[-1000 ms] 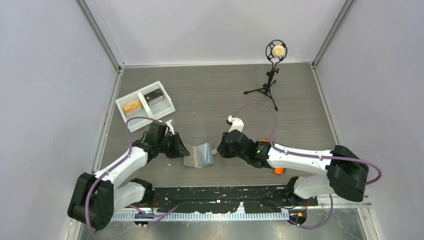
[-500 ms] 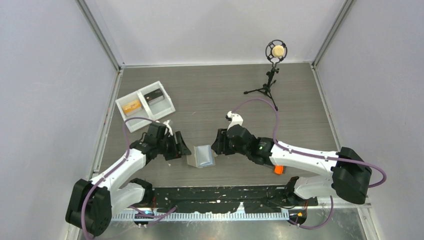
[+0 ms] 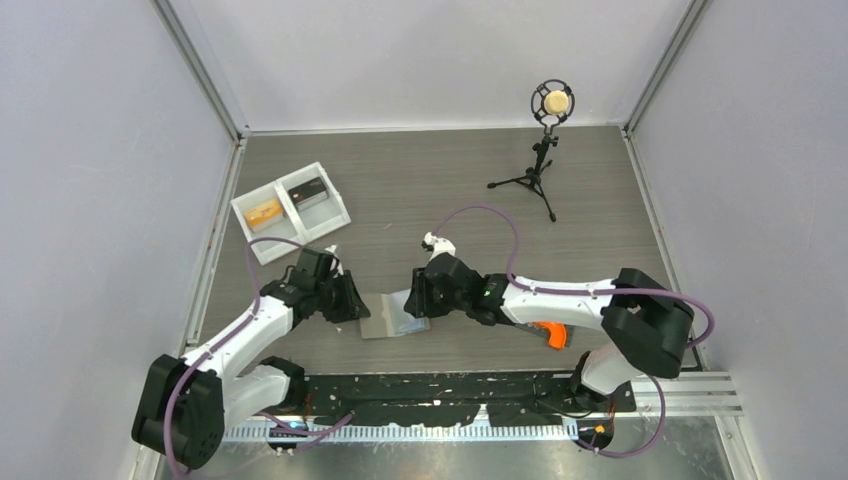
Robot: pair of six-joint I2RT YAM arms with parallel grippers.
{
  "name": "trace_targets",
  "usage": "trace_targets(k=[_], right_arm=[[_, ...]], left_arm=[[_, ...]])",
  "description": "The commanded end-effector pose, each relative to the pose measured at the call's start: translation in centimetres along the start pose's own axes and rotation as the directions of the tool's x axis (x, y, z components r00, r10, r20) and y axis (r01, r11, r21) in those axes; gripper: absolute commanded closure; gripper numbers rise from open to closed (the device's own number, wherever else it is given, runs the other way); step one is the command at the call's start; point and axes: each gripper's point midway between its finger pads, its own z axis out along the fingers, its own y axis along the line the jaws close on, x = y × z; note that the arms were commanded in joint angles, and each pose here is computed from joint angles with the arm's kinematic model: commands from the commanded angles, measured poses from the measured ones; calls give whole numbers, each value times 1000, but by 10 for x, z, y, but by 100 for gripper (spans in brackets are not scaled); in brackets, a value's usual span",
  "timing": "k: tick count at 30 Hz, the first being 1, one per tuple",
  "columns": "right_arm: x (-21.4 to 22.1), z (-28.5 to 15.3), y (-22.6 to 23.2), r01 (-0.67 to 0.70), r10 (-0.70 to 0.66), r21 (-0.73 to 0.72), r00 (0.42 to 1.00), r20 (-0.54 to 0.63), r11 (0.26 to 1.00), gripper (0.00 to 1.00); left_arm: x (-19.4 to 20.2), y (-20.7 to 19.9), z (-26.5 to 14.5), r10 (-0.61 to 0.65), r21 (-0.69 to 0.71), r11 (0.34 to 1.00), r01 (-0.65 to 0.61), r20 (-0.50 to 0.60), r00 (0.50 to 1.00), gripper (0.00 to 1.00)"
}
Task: Take the credit cards out of the card holder
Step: Open the card holder at the center of the board, then remove the credit card from the card holder.
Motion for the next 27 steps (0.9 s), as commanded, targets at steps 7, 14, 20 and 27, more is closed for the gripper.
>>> trace_targets(k=[7,14,20,27], right_arm=[[-11,6,6,-12,11,37,1000,17,999,49],[-3,10,1,-20,21,44,1000,-6,999,48],[-9,9,16,-20,21,-27,1000,13,999,53],[-12,8,26,-9,10,-75,1000,15,997,58]], left_arm=[[1,-2,7,-7,11,1000,7,-17,1000,100],[-3,-9,6,-2,55,998,2,7,1000,100],[-2,-10,7,-7,66,998,7,4,1000,100],[-1,-11,7,-9,71,997,9,4,1000,100]])
